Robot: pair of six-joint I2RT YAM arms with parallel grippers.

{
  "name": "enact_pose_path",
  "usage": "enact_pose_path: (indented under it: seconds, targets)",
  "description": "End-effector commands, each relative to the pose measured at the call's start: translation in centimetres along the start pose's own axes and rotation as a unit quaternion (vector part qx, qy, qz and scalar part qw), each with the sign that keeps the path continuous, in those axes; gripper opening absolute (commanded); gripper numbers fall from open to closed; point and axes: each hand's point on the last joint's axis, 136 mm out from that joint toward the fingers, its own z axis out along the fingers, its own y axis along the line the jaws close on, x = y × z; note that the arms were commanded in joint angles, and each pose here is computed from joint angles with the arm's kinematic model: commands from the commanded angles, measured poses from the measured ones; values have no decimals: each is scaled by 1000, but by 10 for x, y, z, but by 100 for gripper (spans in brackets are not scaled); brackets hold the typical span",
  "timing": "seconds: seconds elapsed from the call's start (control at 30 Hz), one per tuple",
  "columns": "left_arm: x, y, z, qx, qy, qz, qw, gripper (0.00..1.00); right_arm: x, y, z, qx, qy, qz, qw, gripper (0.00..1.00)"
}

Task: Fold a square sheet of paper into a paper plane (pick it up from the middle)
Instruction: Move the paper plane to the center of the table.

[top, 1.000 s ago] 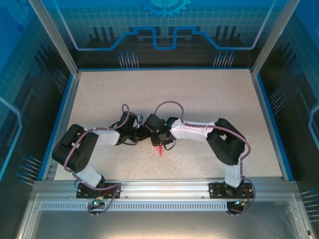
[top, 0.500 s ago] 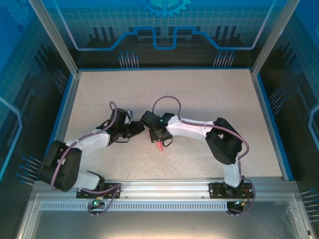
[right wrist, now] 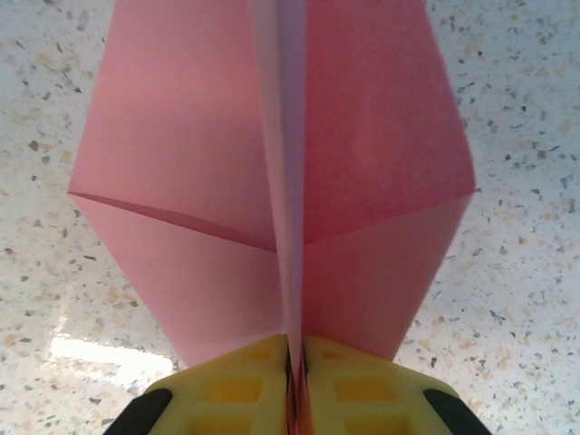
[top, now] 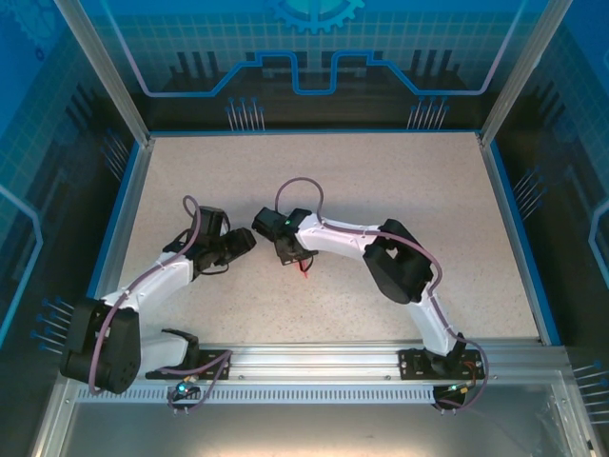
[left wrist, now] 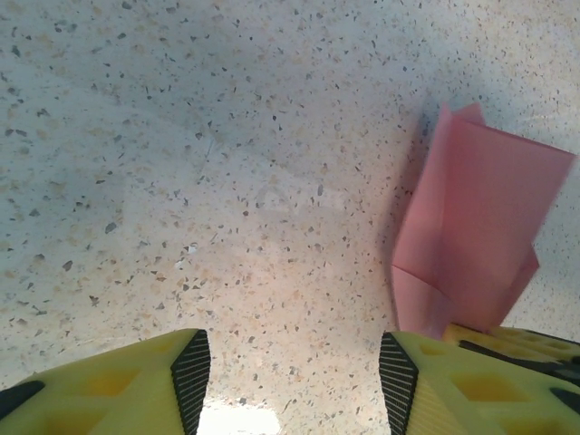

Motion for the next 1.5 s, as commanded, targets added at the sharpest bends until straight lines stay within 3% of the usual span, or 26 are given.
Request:
enact_pose_path:
  seconds: [0.0, 0.2, 0.77, 1.07, 1.33, 1.47]
  targets:
    - [4, 11, -3, -17, 1, -1, 1000, 57, -2, -3, 5, 13, 5, -8, 1000, 15]
    - [4, 11, -3, -17, 2, 0, 1000, 59, 4, 1, 14, 11, 15, -9, 1000, 18]
    - [5, 10, -5, -17, 5, 6, 1000, 61, 9, 4, 26, 16, 30, -17, 999, 12]
    - [2, 10, -7, -21, -1, 6, 1000, 62, -49, -2, -19, -2, -53, 0, 999, 9]
    - [1, 14, -10, -35, -5, 11, 999, 64, -91, -5, 8, -16, -78, 16, 997, 9]
    - [-5, 20, -15, -56, -21, 21, 998, 73, -98, -2, 31, -19, -70, 14, 997, 10]
